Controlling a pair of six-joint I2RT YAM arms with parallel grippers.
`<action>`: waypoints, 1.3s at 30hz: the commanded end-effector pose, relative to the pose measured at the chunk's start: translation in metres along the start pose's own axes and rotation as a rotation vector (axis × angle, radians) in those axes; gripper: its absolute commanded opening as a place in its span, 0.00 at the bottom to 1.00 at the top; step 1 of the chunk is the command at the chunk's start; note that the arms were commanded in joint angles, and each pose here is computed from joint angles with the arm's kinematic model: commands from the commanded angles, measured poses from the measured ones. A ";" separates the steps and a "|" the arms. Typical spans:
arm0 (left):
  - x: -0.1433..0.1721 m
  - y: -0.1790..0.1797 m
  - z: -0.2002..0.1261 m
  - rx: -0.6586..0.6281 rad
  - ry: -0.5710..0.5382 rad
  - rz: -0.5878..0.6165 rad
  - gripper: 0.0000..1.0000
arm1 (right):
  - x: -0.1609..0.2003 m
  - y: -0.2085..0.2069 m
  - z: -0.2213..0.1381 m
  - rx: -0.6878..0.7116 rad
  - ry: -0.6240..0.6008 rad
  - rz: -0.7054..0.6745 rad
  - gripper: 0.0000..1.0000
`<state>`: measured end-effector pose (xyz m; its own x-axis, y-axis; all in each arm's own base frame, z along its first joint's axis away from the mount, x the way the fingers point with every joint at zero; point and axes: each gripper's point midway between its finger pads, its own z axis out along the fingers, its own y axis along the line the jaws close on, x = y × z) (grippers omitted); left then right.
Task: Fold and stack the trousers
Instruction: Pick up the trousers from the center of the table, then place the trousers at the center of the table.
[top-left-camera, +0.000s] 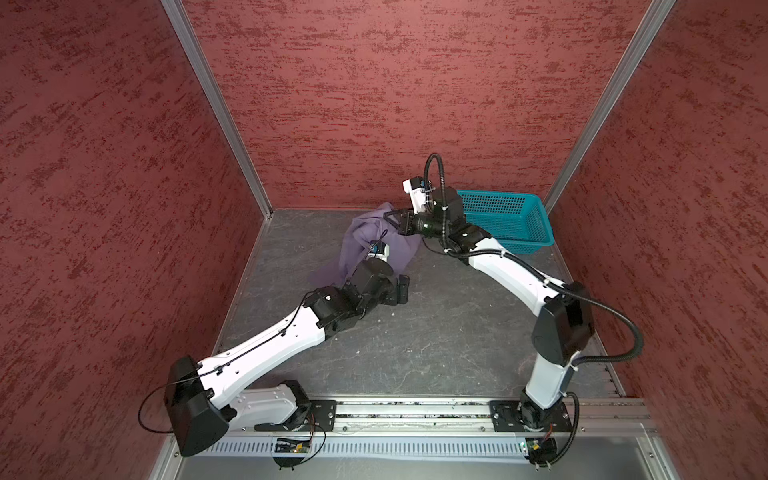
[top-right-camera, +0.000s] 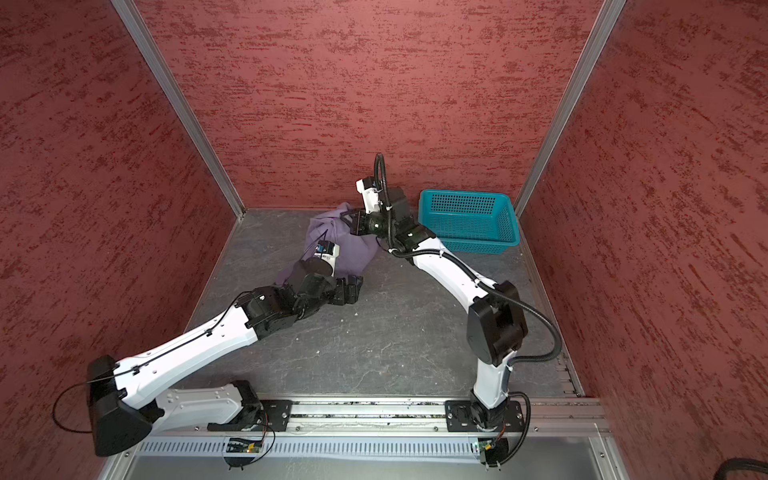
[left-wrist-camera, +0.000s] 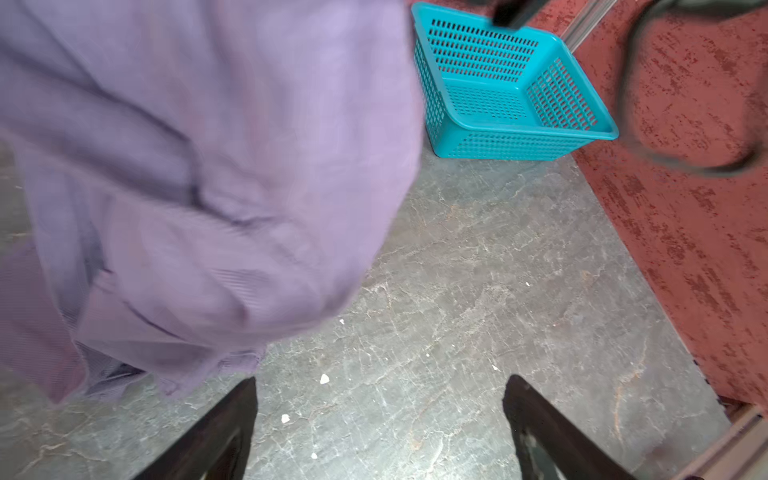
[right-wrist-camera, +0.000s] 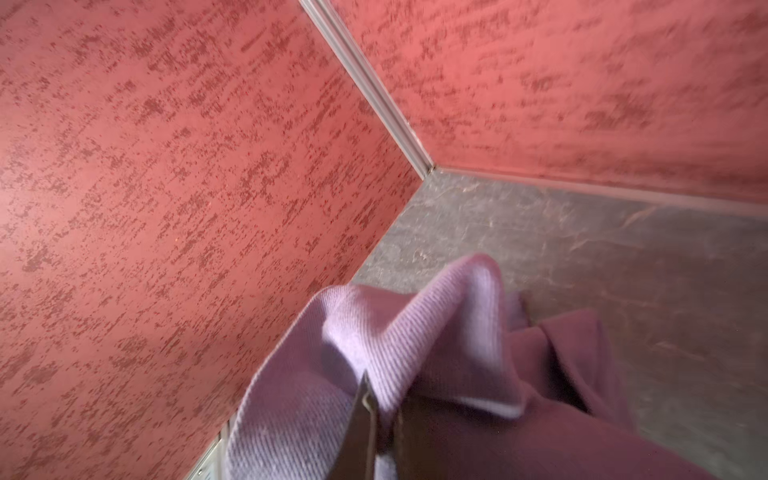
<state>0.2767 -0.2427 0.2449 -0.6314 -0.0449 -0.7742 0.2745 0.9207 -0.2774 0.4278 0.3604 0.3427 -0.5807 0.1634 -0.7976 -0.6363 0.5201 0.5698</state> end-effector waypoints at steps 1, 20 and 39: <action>-0.040 -0.004 -0.027 0.006 -0.127 0.001 0.95 | -0.071 0.052 -0.061 0.038 -0.185 -0.170 0.00; -0.084 0.052 -0.082 0.001 -0.302 -0.210 0.99 | -0.145 0.144 -0.143 -0.154 -0.427 -0.069 0.00; -0.027 0.029 -0.030 0.062 0.008 -0.136 0.98 | -0.018 -0.065 -0.045 0.402 -0.023 0.072 0.61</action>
<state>0.2839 -0.1696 0.2941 -0.5798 -0.2926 -0.7604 0.1309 0.8877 -0.4414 0.4581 0.3481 0.2678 -0.7516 0.1338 -0.6459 -0.3558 0.7423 0.5678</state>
